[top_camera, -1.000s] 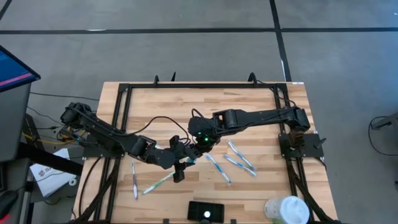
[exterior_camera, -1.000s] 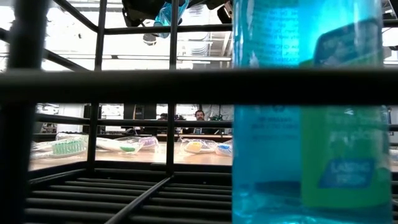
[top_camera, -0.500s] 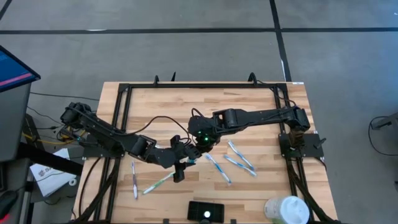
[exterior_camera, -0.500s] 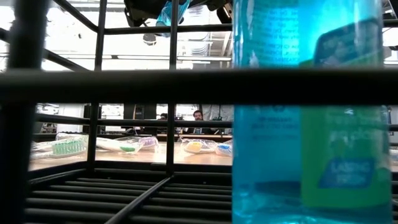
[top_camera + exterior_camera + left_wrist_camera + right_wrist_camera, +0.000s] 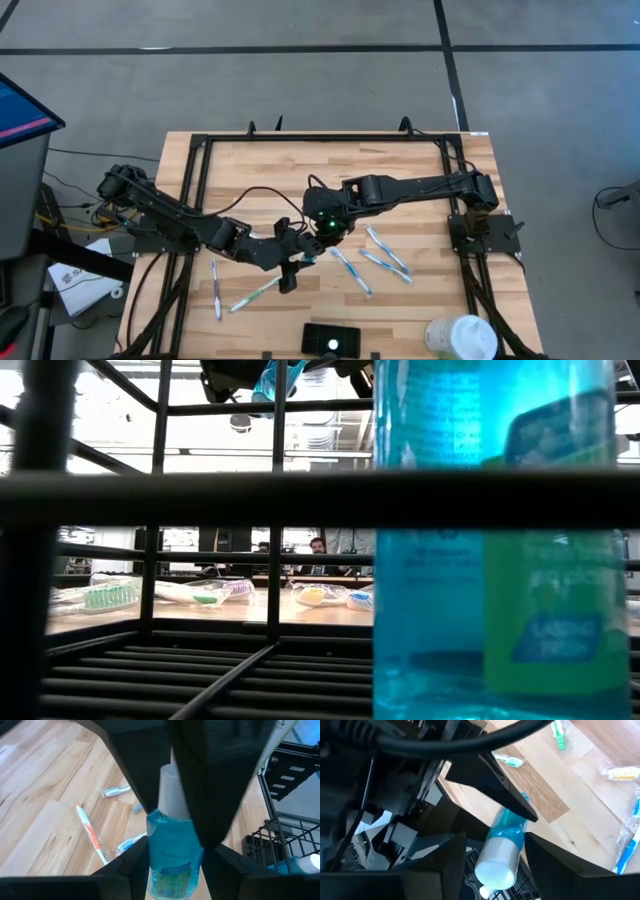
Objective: Pick & Place toothbrushing station
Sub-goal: Put the blue mouthwash into the black mesh organizer
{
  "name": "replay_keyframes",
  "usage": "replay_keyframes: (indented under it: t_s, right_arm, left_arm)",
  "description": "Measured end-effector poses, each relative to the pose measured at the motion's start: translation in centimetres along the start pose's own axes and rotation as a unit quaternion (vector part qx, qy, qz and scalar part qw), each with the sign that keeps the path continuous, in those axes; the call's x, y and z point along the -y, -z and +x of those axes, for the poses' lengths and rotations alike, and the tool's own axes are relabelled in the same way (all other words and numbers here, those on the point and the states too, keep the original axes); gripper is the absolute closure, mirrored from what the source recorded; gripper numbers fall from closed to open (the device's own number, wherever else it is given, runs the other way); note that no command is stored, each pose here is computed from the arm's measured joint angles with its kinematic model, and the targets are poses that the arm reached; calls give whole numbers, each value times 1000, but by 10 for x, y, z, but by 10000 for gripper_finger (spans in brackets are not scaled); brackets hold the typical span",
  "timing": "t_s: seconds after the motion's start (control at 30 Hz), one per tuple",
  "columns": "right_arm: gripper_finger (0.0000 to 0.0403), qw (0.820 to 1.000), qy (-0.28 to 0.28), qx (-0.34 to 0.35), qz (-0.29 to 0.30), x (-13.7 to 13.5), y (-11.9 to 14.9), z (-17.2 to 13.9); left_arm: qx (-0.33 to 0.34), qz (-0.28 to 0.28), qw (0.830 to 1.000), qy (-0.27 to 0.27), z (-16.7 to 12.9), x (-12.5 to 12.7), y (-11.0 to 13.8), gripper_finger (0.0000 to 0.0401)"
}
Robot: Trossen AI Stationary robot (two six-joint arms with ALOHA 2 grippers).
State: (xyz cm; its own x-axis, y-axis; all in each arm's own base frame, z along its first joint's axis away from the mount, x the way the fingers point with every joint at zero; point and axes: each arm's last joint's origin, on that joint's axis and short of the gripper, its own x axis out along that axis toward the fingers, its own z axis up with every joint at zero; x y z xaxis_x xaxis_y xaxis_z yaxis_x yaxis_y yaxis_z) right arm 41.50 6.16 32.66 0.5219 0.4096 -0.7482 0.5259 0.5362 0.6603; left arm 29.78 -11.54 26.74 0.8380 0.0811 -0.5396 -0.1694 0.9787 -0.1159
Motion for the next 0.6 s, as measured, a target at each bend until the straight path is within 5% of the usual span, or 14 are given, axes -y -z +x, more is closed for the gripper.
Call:
replay_keyframes:
  t_s: [0.23,0.6]
  right_arm:
    - [186,1000,0,-9,-4,0,1,0]
    - [252,1000,6,-5,-4,1,1,0]
  left_arm:
    - [-1,0,1000,2,0,0,0,256]
    - [-5,2,1000,10,0,0,0,256]
